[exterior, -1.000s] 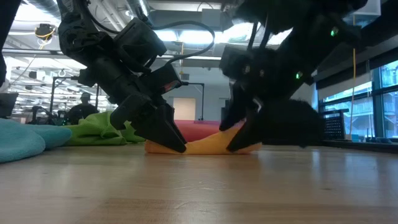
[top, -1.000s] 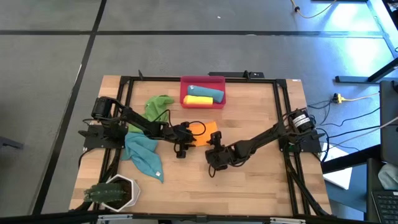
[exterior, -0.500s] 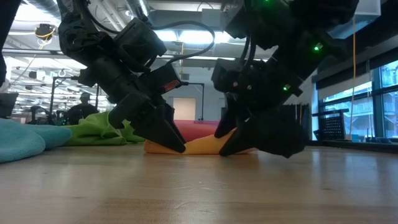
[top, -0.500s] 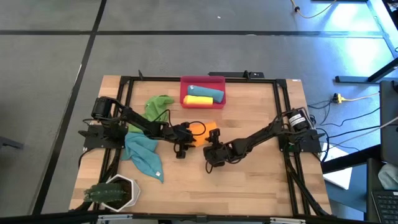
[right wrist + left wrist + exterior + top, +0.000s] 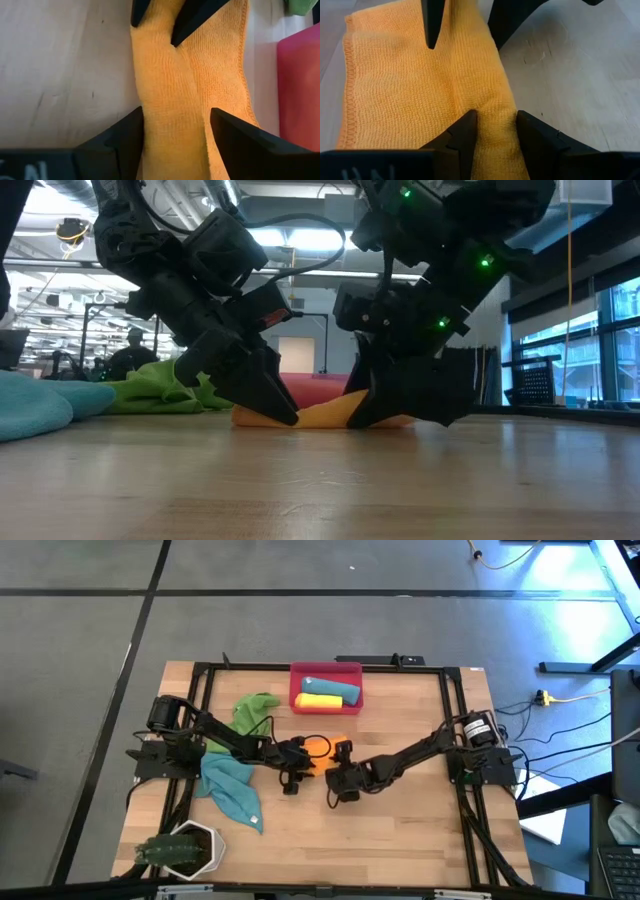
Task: Roll microfiber towels into tight, uniform cylinder then place into a basket
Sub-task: Roll the orange microfiber cloth
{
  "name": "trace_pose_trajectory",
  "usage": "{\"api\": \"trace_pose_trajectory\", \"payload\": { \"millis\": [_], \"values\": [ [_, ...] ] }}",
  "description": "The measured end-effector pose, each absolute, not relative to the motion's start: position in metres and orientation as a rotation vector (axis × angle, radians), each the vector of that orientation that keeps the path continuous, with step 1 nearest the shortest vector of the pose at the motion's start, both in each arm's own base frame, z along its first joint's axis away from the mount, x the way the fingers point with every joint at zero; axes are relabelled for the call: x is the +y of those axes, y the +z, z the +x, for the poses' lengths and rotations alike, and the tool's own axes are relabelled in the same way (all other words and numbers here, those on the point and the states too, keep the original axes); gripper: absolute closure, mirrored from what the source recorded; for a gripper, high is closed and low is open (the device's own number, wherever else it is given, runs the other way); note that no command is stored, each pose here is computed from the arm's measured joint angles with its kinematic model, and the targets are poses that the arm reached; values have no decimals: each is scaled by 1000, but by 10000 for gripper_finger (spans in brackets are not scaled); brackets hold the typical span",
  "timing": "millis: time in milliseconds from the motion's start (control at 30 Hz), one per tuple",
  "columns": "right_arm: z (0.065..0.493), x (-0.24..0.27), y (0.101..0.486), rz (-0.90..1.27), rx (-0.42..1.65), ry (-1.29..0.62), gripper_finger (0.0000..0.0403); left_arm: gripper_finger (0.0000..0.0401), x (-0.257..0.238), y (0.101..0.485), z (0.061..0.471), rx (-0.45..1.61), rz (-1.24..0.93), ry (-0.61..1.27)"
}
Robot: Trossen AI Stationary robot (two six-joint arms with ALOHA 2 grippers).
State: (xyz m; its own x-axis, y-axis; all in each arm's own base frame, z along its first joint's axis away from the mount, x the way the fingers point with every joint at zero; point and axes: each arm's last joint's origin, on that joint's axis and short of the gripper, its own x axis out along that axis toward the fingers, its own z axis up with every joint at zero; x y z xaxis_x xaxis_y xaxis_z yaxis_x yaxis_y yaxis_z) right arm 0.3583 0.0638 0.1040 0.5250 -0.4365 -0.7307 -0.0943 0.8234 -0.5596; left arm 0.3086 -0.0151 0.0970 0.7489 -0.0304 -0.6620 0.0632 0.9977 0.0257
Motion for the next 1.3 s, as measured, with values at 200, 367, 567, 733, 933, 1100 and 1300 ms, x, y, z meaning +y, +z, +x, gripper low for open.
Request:
{"api": "trace_pose_trajectory", "payload": {
  "millis": [200,367,567,733,933,1100,1300],
  "values": [
    [359,63,103,-614,1020,-181,218,270,-16,97,309,722,41,-69],
    [358,64,102,-613,1024,-171,278,270,-16,97,309,722,41,-69],
    [358,64,101,-596,1033,-143,350,270,-15,99,309,715,54,-58],
    [357,63,101,-511,1045,-140,391,270,-14,111,305,698,99,-29],
    [358,57,100,-379,1051,-138,383,270,-22,133,303,630,173,8],
    [360,44,103,-158,1052,-92,390,270,-38,144,301,580,221,-6],
    [364,27,112,196,1036,96,389,270,-54,146,298,563,307,-33]
  ]
}}
